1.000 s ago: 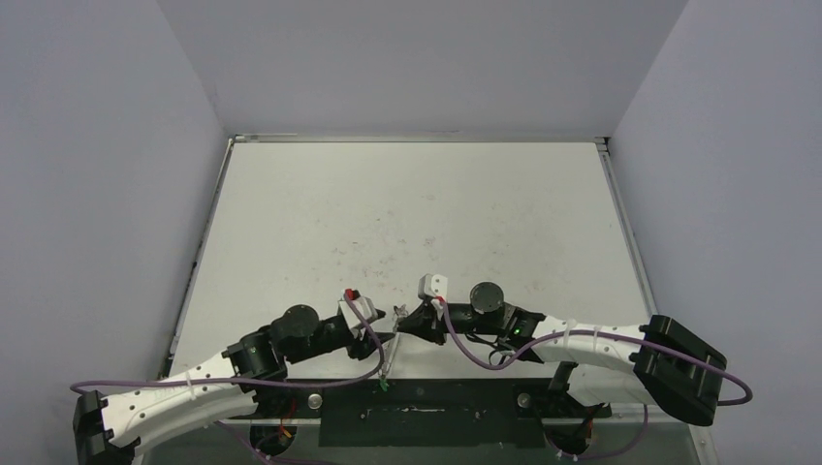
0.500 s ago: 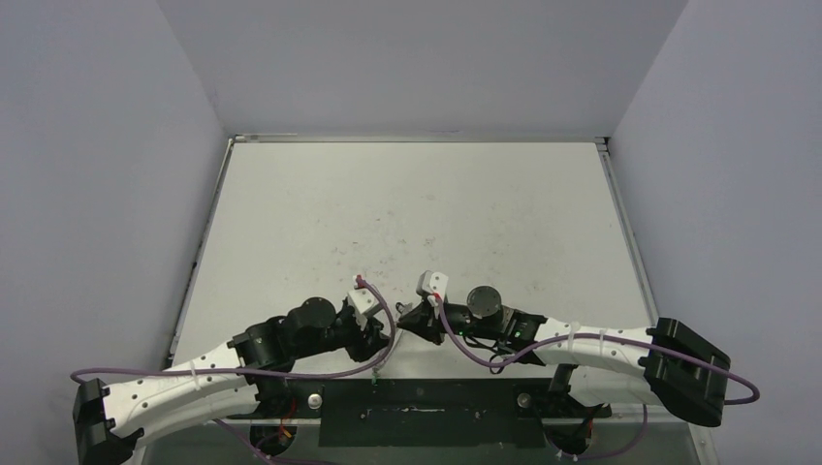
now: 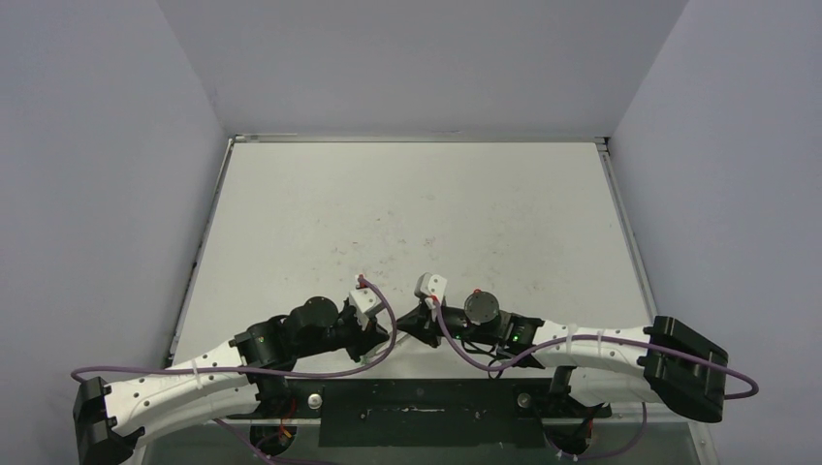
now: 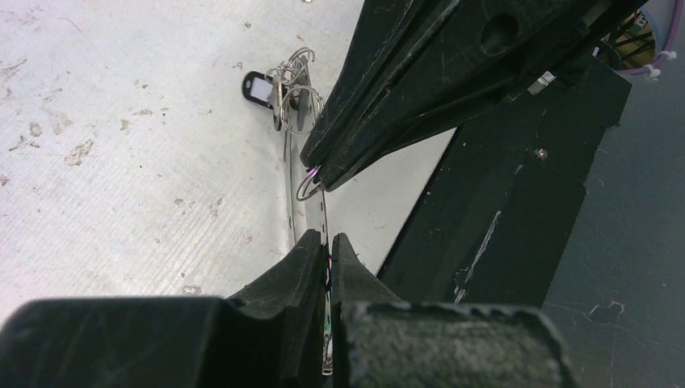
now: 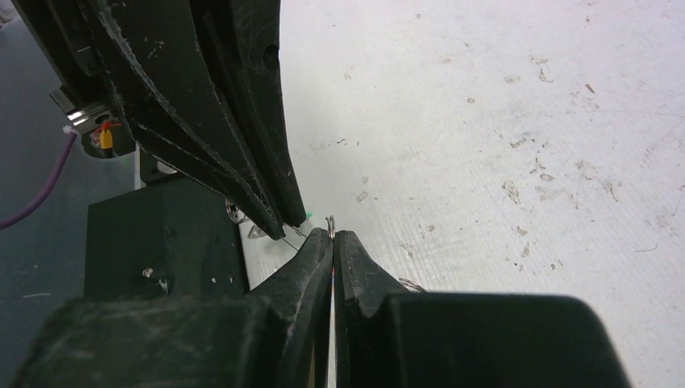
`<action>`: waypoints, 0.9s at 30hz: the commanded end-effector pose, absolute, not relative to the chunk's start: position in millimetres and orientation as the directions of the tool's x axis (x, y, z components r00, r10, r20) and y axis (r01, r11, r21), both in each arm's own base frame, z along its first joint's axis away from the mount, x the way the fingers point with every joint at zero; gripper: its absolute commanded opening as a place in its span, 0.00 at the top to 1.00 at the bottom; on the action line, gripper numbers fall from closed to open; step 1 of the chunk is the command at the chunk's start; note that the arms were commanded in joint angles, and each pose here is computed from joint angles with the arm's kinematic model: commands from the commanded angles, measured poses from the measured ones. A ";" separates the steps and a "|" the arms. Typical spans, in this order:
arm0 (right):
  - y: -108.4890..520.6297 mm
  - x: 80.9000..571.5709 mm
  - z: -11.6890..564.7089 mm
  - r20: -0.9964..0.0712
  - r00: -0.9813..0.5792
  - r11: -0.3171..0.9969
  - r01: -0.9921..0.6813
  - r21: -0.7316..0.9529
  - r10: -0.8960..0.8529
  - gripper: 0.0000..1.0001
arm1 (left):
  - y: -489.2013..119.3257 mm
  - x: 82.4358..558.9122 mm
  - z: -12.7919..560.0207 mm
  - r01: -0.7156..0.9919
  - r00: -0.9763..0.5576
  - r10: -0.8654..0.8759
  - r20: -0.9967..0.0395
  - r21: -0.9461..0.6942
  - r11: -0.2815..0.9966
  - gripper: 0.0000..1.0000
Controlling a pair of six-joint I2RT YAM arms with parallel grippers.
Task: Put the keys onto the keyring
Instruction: Adjust the key on the keyring.
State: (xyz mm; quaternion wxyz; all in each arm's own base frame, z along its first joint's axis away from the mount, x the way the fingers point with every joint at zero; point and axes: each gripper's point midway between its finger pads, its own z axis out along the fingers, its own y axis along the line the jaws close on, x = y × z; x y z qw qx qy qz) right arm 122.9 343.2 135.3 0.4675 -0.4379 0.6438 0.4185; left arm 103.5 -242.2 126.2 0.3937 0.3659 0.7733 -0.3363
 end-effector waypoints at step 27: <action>347.4 113.7 163.4 -0.992 -0.042 0.274 -0.959 0.072 0.116 1.00 | -244.9 115.0 182.5 0.855 -0.249 0.016 -0.968 -0.212 0.473 0.61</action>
